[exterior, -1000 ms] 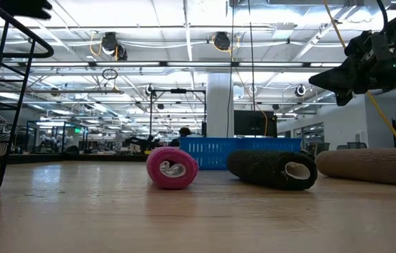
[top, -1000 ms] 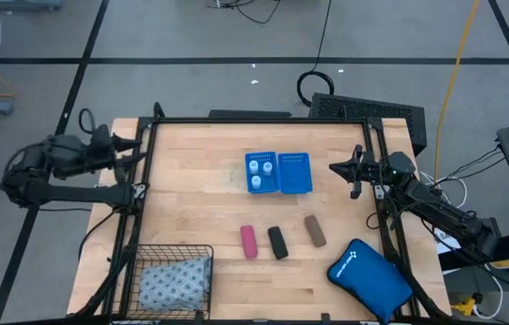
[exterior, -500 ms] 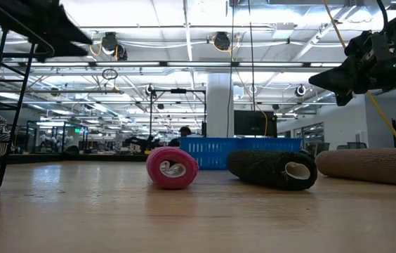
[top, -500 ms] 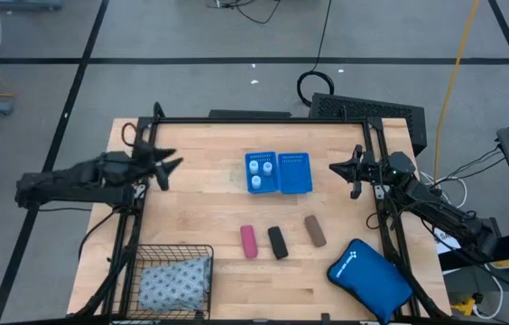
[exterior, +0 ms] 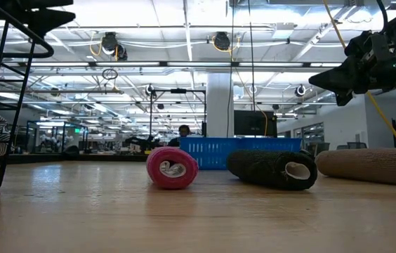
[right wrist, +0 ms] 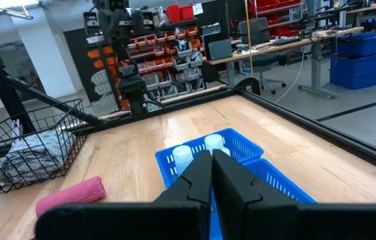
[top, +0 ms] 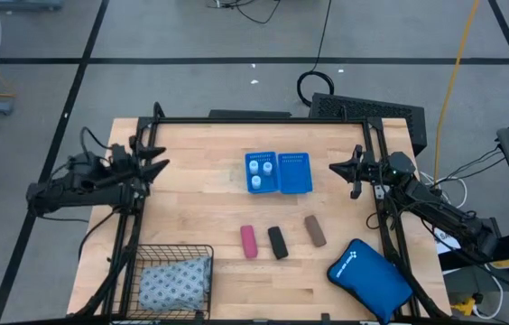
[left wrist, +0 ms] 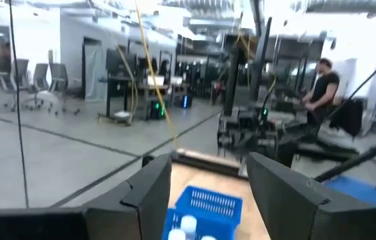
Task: Pick & place medical supplies in basket/bin
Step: Put the brown bandage into the right blue bin
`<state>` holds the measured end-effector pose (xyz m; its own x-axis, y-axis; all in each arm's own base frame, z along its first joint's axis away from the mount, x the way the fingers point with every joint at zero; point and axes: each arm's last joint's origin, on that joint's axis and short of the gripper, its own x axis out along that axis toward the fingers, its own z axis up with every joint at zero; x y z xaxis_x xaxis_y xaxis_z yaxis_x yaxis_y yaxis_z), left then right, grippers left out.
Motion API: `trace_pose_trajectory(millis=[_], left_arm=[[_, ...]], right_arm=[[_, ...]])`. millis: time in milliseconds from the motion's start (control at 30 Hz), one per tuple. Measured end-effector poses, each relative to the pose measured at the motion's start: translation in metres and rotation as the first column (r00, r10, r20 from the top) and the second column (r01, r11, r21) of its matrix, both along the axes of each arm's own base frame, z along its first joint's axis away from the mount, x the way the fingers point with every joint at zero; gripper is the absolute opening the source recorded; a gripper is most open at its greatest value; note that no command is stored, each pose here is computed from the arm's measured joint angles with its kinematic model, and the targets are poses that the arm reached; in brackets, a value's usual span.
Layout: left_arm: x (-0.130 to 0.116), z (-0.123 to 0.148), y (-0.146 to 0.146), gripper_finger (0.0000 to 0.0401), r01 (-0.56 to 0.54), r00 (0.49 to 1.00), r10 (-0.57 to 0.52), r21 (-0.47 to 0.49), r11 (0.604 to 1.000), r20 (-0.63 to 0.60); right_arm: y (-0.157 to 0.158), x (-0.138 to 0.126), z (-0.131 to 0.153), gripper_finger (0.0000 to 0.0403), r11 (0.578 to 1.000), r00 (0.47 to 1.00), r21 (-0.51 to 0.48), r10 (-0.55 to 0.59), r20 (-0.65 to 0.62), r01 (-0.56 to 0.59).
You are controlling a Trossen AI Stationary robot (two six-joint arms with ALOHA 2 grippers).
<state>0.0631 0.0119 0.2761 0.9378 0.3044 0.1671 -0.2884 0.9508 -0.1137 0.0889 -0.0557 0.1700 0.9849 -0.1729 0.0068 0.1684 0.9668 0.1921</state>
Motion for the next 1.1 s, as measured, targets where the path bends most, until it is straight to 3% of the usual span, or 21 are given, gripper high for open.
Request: trace_pose_trajectory(millis=[267, 600, 1100], left_arm=[[0.007, -0.023, -0.003, 0.0207, 0.113, 0.989, -0.116, 0.039, 0.993, 0.086], [0.027, -0.073, -0.001, 0.0202, 0.114, 0.979, -0.122, 0.060, 0.992, 0.164], [0.034, -0.098, -0.003, 0.0178, 0.196, 0.979, -0.192, 0.046, 0.980, -0.074]], right_arm=[[0.000, 0.000, 0.000, 0.0004, 1.000, 1.000, 0.000, 0.000, 0.000, 0.000], [0.000, 0.000, 0.000, 0.0004, 1.000, 1.000, 0.000, 0.000, 0.000, 0.000], [0.000, 0.000, 0.000, 0.0004, 1.000, 1.000, 0.000, 0.000, 0.000, 0.000]])
